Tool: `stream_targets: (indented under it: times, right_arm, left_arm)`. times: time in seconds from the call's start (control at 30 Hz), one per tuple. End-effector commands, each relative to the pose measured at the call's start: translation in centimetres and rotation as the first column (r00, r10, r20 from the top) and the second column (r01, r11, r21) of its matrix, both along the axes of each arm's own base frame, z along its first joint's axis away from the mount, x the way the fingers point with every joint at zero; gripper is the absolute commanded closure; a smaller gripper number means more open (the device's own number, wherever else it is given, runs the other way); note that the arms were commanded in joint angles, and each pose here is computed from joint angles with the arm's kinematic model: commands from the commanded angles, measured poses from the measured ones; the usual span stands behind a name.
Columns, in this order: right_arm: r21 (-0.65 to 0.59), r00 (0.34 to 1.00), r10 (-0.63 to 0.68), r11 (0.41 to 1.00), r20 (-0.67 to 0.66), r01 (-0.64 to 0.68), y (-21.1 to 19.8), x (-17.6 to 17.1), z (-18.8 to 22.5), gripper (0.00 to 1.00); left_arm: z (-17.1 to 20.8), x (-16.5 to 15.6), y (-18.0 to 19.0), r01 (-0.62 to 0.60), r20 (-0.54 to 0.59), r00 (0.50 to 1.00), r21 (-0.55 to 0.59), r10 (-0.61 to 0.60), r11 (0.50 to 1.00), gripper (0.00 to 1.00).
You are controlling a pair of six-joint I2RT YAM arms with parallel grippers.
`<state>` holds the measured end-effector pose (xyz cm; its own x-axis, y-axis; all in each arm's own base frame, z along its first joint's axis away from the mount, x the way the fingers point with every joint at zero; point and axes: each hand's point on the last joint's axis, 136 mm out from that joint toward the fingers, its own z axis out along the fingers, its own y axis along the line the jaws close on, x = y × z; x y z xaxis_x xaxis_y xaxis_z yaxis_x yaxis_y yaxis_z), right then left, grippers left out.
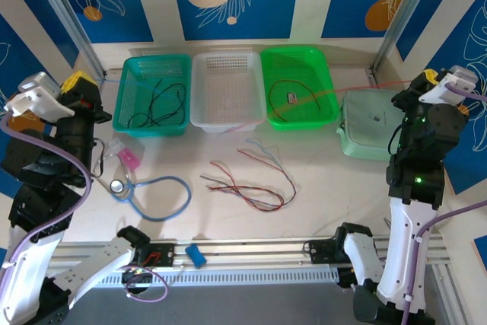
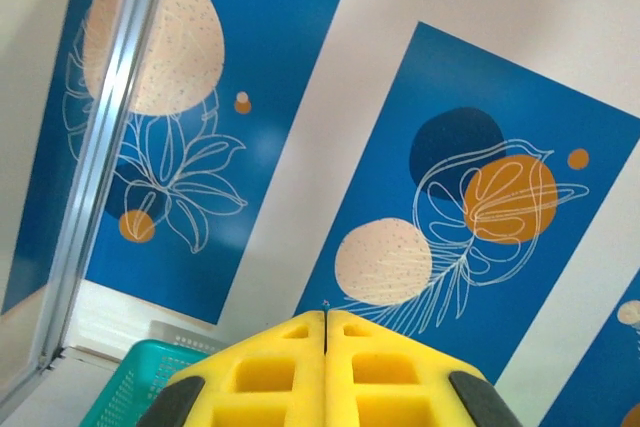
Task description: Untangle the cables
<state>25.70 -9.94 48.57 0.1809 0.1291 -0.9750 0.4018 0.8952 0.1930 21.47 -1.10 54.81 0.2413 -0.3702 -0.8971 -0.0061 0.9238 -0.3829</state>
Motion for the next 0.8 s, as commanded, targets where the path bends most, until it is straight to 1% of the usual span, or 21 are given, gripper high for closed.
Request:
stream_targets:
  times: [0.0,0.07,0.13,0.2,0.27,0.43,0.6,0.67,0.77]
  right_arm:
    - [0.068,0.997,-0.072,0.995,0.016,0.071,-1.5,-0.4,-0.6,1.0]
    - [0.087,0.998,-0.067,0.994,0.013,0.066,-1.5,-0.3,-1.0,1.0]
    - [0.106,1.0,-0.015,0.994,0.021,0.013,-0.7,-0.1,-1.2,1.0]
    - [0.125,0.998,0.056,0.99,0.022,-0.059,0.4,0.5,-1.6,1.0]
    - [0.143,0.995,0.095,0.985,0.024,-0.097,1.0,0.7,-1.9,1.0]
    - [0.144,0.994,0.103,0.984,0.027,-0.106,1.3,0.2,-1.8,1.0]
    - [0.144,0.994,0.103,0.984,0.025,-0.106,1.4,-0.3,-1.8,1.0]
    - [0.167,0.992,0.121,0.978,0.029,-0.124,1.7,-0.2,-2.0,1.0]
    - [0.197,0.985,0.167,0.965,0.043,-0.172,2.5,-0.2,-2.0,1.0]
  left_arm:
    - [1.7,-1.6,1.9,-0.065,0.051,0.997,-0.011,0.065,0.998,1.0]
    - [1.4,-1.5,1.9,-0.068,0.045,0.997,-0.013,0.069,0.998,1.0]
    - [1.1,-1.0,1.3,-0.044,0.038,0.998,-0.021,0.045,0.999,1.0]
    - [0.8,-0.1,0.2,-0.002,0.021,1.0,-0.024,0.002,1.0,1.0]
    - [0.6,1.0,-1.1,0.045,0.004,0.999,-0.025,-0.045,0.999,1.0]
    - [0.4,4.1,-4.7,0.16,-0.02,0.987,-0.05,-0.161,0.986,1.0]
    - [0.1,8.4,-10.0,0.31,-0.067,0.948,-0.049,-0.312,0.95,1.0]
    - [0.3,9.7,-11.2,0.338,-0.065,0.938,-0.053,-0.341,0.939,1.0]
    - [1.0,11.2,-12.4,0.352,-0.049,0.934,-0.051,-0.354,0.935,1.0]
